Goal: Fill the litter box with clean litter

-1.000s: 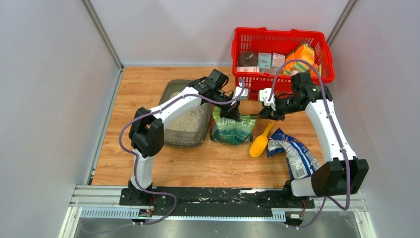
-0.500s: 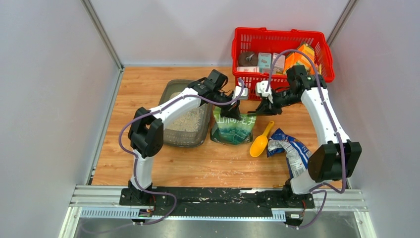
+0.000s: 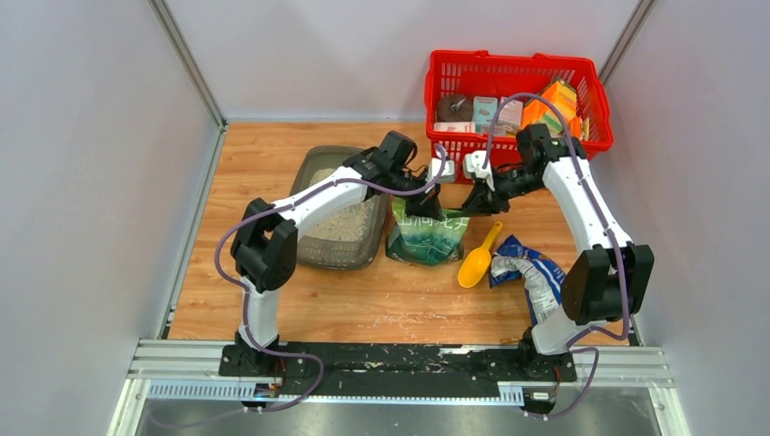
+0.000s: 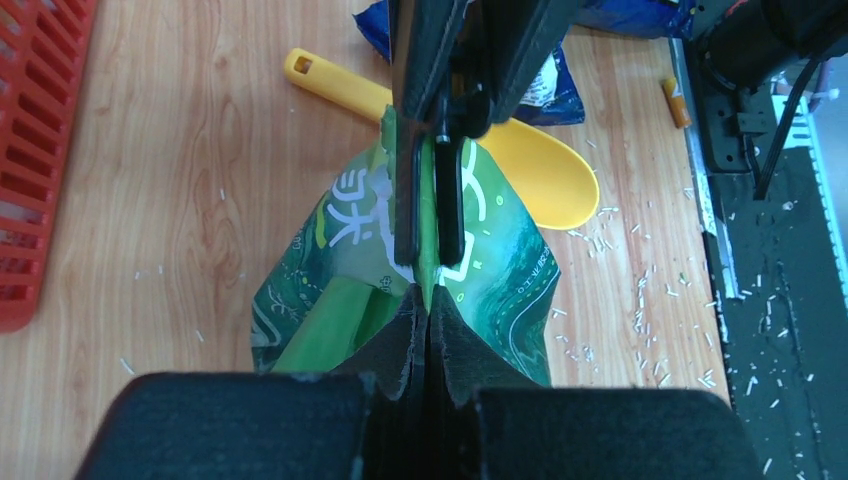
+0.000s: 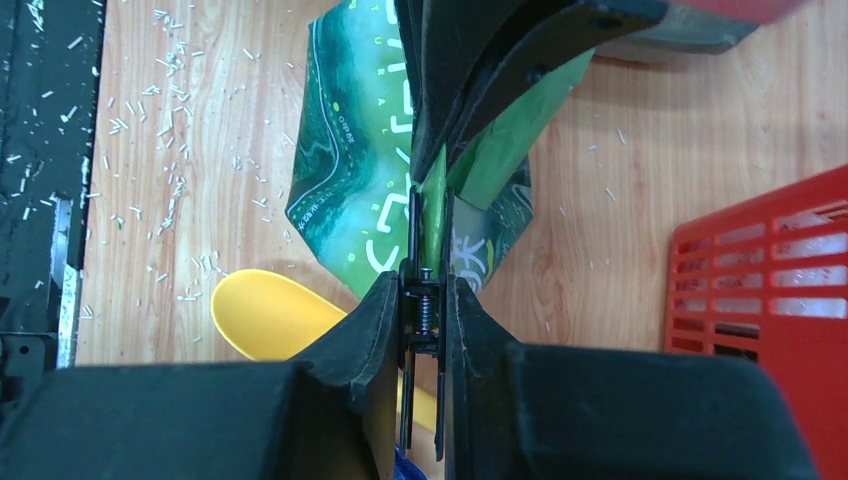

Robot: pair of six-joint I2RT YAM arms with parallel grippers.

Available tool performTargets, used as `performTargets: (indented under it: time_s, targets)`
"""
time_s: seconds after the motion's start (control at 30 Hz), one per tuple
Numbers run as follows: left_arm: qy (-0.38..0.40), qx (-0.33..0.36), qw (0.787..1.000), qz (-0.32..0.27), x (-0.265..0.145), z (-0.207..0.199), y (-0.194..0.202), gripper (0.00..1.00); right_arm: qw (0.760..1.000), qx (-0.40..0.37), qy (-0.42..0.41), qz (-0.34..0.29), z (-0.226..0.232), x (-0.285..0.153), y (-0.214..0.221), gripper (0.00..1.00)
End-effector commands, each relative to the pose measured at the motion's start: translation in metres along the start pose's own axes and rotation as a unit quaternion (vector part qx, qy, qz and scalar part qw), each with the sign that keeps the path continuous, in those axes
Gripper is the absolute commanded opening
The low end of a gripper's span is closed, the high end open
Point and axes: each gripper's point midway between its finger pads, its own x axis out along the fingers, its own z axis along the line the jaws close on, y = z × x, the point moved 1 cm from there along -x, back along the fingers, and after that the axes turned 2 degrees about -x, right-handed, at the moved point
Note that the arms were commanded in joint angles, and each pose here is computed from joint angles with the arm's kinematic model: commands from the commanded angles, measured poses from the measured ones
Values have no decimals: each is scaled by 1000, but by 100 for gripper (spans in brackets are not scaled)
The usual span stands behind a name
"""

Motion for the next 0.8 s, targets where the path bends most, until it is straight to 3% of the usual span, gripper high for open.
performTargets:
  time_s: [0.0, 0.2, 0.43, 0.6, 0.77]
  targets:
    - [-7, 44, 996, -71, -10, -8, -51, 0, 997, 60, -44, -14, 26, 18, 2, 0]
    - [-12, 18, 995, -97, -16, -9, -60, 0, 991, 116, -37, -58, 22, 32, -3, 0]
    - [-11, 12, 993, -121, -41, -14, -71, 0, 988, 122, 3, -90, 11, 34, -13, 0]
    - [29, 43, 994, -100, -51, -35, -61, 23, 985, 133, -2, -106, 12, 36, -16, 0]
    - [44, 88, 993, -60, -66, -55, -51, 29, 984, 142, -28, -105, 18, 37, -15, 0]
